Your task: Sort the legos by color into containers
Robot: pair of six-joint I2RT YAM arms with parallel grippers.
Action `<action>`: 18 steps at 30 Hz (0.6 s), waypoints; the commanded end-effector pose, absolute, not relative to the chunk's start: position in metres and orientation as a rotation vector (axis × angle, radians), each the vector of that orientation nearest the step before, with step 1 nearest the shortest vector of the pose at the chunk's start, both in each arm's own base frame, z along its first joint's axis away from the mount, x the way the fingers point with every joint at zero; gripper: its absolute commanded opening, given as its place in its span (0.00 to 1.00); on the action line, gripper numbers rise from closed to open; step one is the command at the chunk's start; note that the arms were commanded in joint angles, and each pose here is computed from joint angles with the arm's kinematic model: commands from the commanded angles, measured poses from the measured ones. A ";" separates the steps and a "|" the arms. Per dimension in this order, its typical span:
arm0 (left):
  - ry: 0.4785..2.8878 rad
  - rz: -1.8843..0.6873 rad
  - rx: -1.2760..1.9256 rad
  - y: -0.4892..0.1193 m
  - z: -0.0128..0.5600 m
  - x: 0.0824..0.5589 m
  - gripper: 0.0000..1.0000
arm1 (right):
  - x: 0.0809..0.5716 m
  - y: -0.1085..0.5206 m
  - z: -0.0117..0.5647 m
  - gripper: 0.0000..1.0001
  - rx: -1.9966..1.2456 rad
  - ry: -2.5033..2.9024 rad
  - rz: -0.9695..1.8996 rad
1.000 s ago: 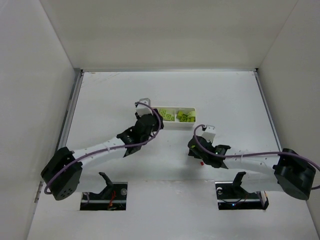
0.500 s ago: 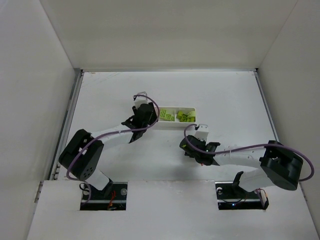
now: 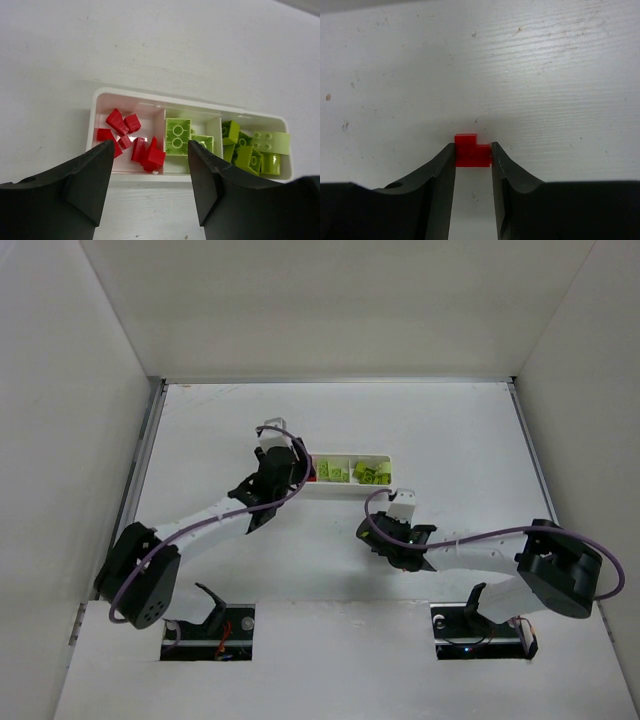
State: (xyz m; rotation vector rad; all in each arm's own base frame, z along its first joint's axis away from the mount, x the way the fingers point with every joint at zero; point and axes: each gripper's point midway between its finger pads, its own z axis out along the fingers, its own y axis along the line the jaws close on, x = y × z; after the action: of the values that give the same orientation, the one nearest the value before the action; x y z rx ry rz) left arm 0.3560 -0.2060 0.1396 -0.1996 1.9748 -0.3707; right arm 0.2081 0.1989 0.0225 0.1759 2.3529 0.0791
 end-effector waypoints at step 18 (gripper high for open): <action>1.971 -0.467 -0.200 -0.169 0.111 0.262 0.51 | 0.267 0.315 0.139 0.28 -0.007 2.127 0.418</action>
State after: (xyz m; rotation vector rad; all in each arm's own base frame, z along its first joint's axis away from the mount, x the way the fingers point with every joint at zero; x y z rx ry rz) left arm 0.2690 -0.1749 0.1084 -0.1586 1.9977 -0.4431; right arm 0.2426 0.2706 0.1015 0.0611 2.2299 0.2834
